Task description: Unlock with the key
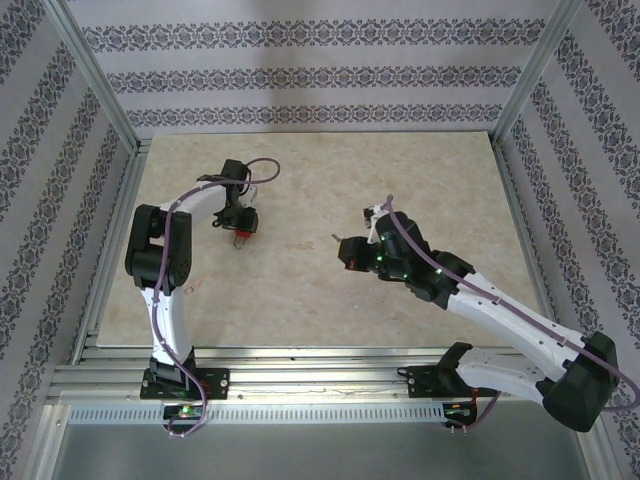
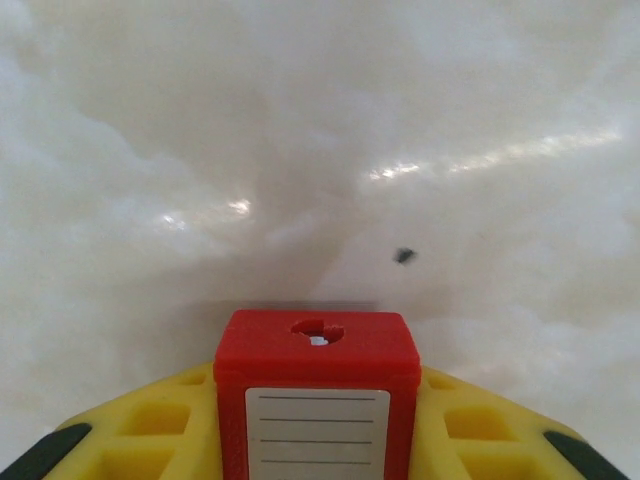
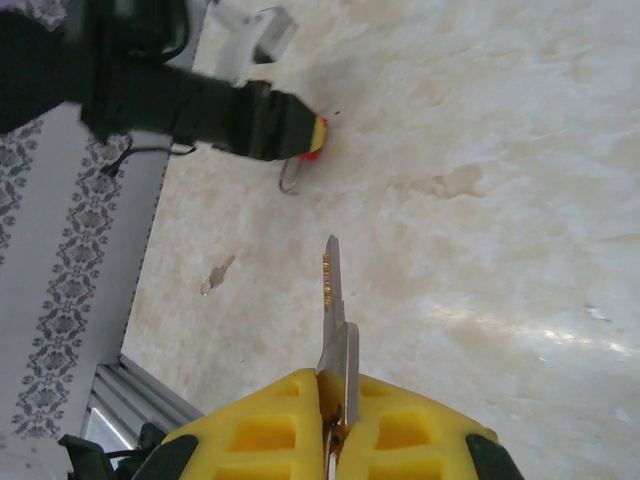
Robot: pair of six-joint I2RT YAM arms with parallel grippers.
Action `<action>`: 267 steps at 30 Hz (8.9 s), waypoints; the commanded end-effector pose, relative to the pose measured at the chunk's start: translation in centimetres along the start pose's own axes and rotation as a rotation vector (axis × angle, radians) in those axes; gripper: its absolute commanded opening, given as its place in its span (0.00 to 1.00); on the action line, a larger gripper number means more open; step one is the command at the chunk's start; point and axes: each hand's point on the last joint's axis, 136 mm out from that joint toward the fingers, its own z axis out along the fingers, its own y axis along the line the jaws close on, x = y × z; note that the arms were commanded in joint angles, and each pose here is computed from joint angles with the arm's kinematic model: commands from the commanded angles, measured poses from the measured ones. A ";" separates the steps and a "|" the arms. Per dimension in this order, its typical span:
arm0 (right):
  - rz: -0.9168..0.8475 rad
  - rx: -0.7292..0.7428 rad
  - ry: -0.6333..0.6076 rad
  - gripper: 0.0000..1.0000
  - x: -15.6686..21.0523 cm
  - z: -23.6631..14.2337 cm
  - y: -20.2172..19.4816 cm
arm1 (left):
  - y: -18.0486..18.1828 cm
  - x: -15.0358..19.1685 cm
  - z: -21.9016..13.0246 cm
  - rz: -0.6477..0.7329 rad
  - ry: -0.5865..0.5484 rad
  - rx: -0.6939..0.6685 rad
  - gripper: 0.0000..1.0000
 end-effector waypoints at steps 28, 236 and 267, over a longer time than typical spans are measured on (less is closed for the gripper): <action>-0.174 -0.030 0.366 0.00 3.9 0.2 1.4 | -23.1 7.2 -17.6 1.533 -0.757 0.164 0.01; -0.567 -0.113 0.060 0.66 2.9 -3.9 -3.5 | -26.9 13.0 -17.8 1.378 -0.682 0.483 0.00; -1.340 -0.497 -0.047 0.46 7.8 -2.5 2.3 | -26.9 13.3 -18.5 1.387 -0.658 0.526 0.00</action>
